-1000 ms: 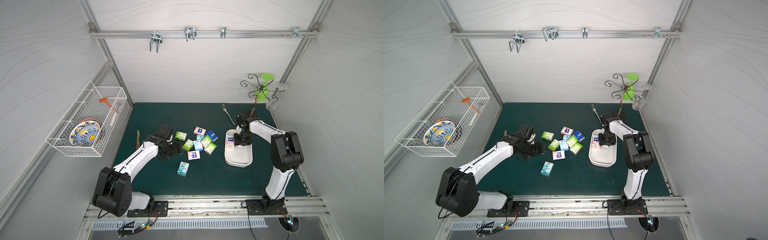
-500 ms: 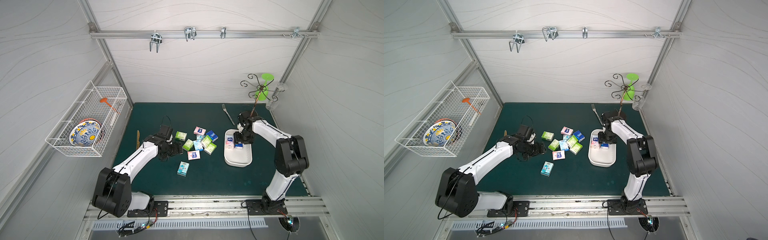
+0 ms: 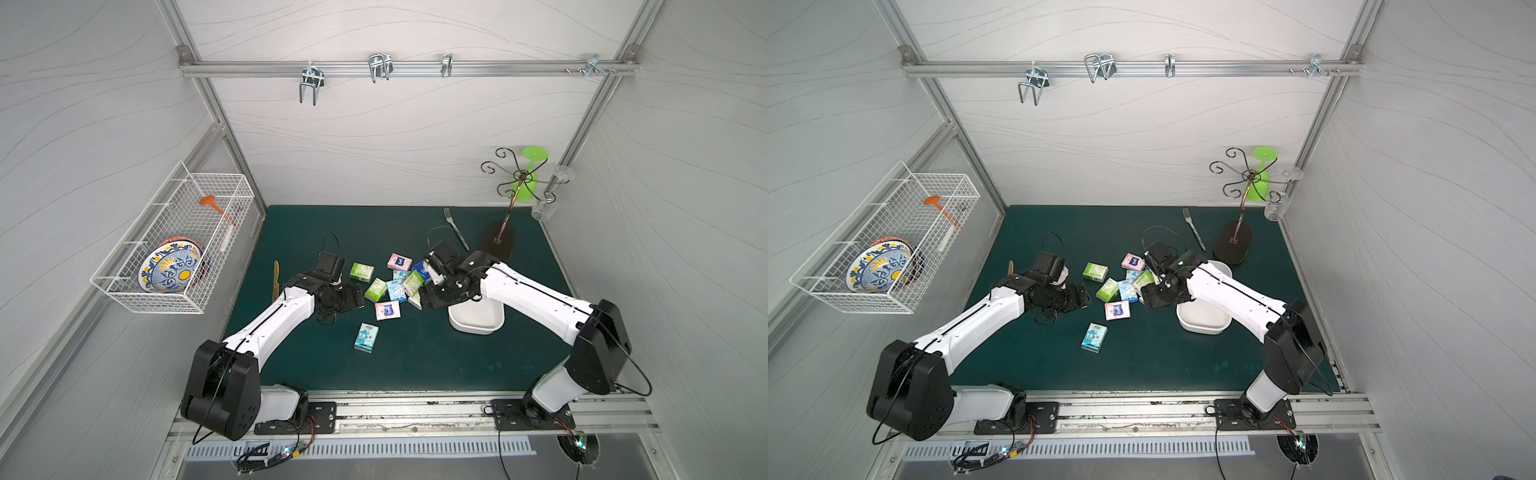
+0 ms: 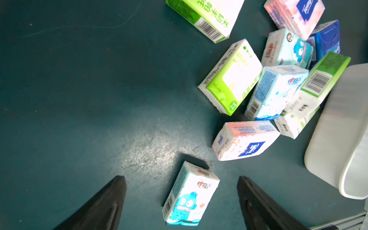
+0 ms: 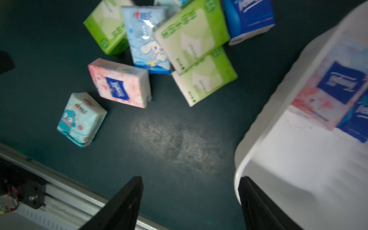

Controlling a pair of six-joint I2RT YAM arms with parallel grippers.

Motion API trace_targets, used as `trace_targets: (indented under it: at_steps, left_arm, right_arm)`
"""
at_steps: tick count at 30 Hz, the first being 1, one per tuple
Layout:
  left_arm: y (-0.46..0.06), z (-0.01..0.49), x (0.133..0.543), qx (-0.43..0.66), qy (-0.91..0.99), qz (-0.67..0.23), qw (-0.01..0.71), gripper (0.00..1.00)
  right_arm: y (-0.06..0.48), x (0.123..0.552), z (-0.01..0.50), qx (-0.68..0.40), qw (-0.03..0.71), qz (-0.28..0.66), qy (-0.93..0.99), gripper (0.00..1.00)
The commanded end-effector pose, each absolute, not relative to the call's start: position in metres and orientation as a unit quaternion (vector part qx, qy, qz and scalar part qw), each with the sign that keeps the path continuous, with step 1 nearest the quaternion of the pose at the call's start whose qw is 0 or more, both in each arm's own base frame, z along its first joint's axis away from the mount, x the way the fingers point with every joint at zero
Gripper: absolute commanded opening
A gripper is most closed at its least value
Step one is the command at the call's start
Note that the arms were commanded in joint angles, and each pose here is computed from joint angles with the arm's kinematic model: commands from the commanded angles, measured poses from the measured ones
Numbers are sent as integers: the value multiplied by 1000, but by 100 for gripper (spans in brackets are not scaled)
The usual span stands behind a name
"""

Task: Put the pocket tissues into the storage box
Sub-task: Pick up the pocket tissues from the center of the board.

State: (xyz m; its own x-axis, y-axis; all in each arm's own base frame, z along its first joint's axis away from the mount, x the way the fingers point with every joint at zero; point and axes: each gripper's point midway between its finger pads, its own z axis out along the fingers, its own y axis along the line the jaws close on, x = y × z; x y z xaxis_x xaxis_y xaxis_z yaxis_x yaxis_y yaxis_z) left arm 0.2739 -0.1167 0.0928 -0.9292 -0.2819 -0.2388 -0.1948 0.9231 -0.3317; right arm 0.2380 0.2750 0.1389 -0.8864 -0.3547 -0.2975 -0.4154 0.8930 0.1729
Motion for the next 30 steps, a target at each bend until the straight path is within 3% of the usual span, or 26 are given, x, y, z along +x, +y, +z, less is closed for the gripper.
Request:
trace_targets:
  at_steps: [1,7,13,30]
  left_arm:
    - [-116,101,280,-130,965,-156,169,92]
    - [-113,106,277,-130,963,-153,179,92]
    - [-107,107,274,-126,964,-142,187,93]
    - [-99,108,271,-115,965,-123,203,93]
  right_arm:
    - [306,244,143,-128,132,161,970,84]
    - [321,274,142,4,132,204,970,86]
    - [312,302,117,116,82,243,960,87]
    - [326,333,74,168,58,235,956,83]
